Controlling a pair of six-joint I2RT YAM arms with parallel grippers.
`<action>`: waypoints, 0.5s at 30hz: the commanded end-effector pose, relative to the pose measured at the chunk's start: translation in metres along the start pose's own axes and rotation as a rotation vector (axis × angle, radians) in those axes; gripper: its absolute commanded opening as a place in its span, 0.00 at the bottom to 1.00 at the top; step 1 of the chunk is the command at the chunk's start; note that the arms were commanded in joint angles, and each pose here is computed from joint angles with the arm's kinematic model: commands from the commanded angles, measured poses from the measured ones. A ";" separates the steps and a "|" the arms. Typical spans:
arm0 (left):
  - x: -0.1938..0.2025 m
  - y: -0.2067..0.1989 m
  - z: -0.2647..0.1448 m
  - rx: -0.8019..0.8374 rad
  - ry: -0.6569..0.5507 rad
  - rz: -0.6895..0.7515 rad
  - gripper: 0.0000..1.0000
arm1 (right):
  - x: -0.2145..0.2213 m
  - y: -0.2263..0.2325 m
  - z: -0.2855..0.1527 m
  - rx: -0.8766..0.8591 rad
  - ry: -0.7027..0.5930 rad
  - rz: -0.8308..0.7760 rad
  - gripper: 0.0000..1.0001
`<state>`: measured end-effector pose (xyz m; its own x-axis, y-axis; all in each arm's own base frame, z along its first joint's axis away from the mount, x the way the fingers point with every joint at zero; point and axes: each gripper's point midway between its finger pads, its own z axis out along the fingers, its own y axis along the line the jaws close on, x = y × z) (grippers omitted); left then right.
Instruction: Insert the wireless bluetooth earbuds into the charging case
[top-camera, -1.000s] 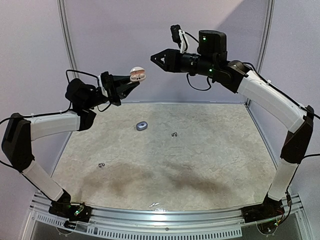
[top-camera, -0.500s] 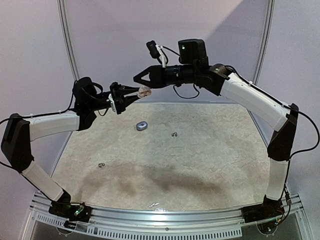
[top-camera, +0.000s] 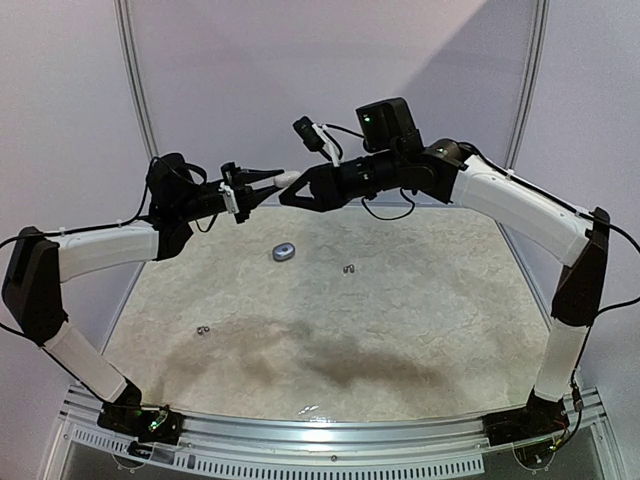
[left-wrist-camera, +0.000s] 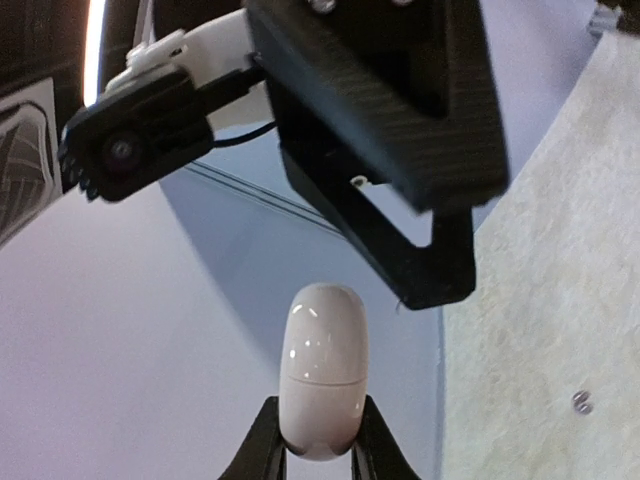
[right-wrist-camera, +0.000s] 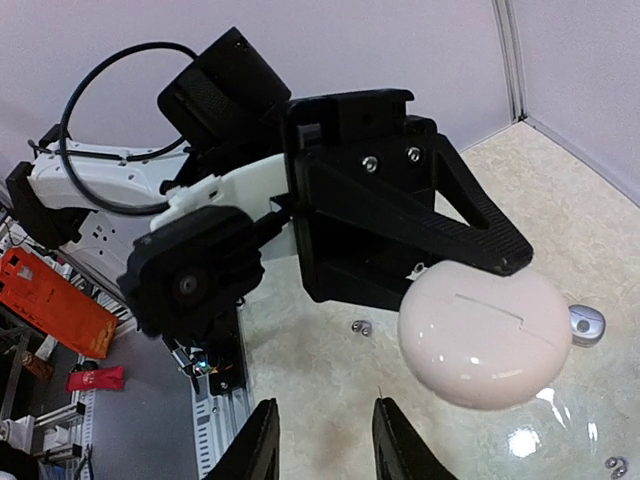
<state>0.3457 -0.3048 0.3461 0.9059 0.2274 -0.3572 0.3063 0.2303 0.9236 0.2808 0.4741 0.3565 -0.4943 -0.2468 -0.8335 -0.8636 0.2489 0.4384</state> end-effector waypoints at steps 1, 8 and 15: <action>-0.016 -0.001 0.000 0.079 -0.067 -0.492 0.00 | -0.032 0.031 -0.041 0.003 -0.127 -0.160 0.38; -0.057 0.004 -0.006 0.186 -0.247 -1.021 0.00 | -0.049 0.034 -0.067 0.079 -0.288 -0.353 0.71; -0.075 0.024 -0.006 0.186 -0.319 -1.173 0.00 | -0.052 0.033 -0.050 0.036 -0.260 -0.390 0.63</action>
<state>0.2946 -0.3088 0.3822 0.2497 -0.2144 -0.9443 0.9680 0.0815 0.2375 0.2657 0.4344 0.4371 -0.1255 -0.0708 -0.9896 -0.9646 0.2418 0.1050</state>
